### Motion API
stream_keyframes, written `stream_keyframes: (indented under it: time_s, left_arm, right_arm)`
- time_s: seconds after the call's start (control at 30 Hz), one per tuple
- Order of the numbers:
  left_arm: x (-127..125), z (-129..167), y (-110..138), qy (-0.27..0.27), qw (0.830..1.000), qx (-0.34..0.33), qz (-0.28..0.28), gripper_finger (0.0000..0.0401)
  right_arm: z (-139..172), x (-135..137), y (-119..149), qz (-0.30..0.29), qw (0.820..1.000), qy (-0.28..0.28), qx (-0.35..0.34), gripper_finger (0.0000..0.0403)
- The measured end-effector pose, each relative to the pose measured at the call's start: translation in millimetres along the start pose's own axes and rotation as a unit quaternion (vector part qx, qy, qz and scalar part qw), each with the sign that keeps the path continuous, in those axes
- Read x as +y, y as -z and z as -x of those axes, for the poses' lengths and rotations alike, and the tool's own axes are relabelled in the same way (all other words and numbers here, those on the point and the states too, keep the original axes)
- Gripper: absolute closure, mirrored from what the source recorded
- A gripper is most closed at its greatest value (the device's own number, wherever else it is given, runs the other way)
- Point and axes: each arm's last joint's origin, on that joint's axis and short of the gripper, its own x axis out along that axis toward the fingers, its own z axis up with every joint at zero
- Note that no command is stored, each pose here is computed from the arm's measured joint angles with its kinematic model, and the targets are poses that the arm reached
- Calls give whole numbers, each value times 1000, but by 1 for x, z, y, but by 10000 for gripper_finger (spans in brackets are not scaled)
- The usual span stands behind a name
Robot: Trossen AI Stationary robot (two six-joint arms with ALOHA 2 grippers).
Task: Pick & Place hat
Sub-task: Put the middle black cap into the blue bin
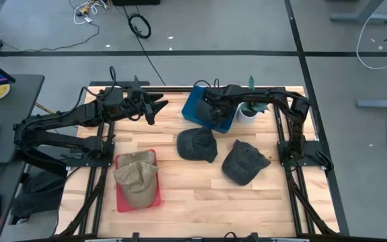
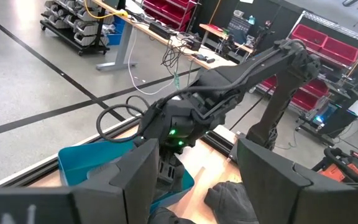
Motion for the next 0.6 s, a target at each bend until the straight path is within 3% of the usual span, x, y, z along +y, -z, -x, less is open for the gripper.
stream_keyframes:
  time_s: [0.33, 0.6]
  left_arm:
    - [0, 0, 0, 0, 1000, 0, 0, 181]
    - [0, 0, 0, 0, 1000, 0, 0, 181]
  right_arm:
    - [35, -7, -17, -20, 998, -59, -29, 95]
    - [62, -13, -33, -40, 992, -121, -9, 35]
